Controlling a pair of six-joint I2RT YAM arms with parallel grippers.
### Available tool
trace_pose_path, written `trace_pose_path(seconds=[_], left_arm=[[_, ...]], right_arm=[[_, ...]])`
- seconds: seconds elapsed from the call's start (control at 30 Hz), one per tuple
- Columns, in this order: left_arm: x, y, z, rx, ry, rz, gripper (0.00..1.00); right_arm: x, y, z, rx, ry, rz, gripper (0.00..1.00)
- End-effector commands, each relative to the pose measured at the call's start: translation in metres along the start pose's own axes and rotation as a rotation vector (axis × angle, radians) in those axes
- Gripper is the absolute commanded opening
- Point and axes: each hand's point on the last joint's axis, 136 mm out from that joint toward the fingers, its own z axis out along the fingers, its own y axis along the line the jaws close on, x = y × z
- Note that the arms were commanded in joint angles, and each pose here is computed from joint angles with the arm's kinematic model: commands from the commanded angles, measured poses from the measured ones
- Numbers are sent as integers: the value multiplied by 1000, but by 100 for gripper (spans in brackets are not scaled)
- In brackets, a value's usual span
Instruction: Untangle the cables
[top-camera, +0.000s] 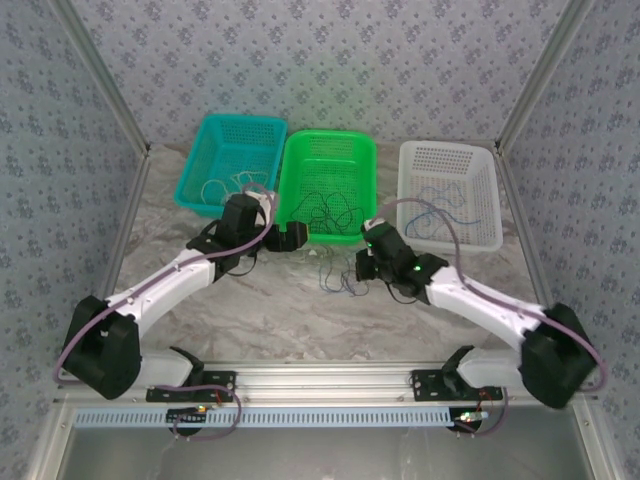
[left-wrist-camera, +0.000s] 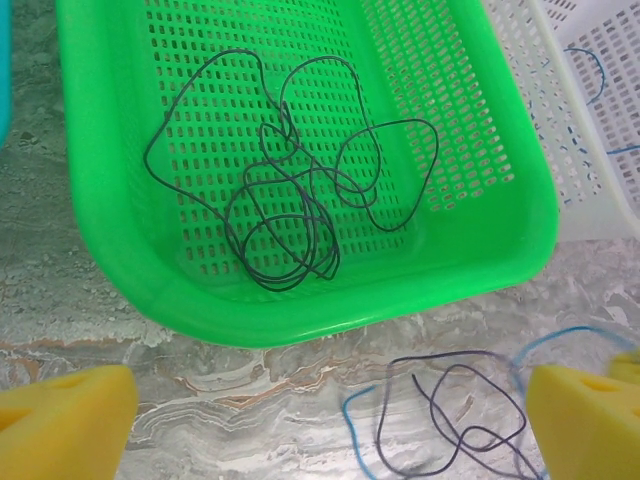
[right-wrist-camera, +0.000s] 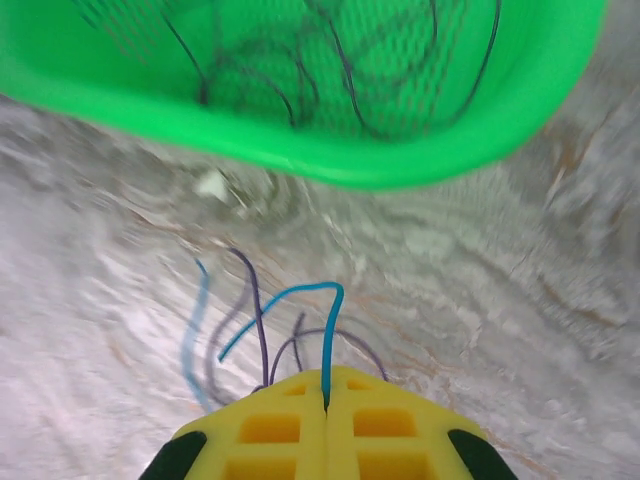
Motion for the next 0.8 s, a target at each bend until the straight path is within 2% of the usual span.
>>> trace_pose_path(seconds=[0.0, 0.13, 0.37, 0.47, 0.6, 0.77], left_arm=[[-9, -19, 4, 79, -21, 26, 99], [-15, -40, 7, 152, -33, 53, 99], [-21, -101, 11, 316, -59, 166, 99], [-21, -123, 12, 371, -67, 212, 99], [-12, -145, 11, 469, -44, 233, 93], [-3, -146, 5, 492, -60, 207, 88]], right_arm=[[-14, -6, -35, 16, -78, -47, 0], [-39, 4, -71, -47, -176, -79, 0], [-67, 36, -105, -184, -213, -154, 0], [-70, 42, -108, -199, -197, -164, 0], [-71, 41, -107, -182, -189, -152, 0], [-72, 35, -105, -146, -203, -116, 0]])
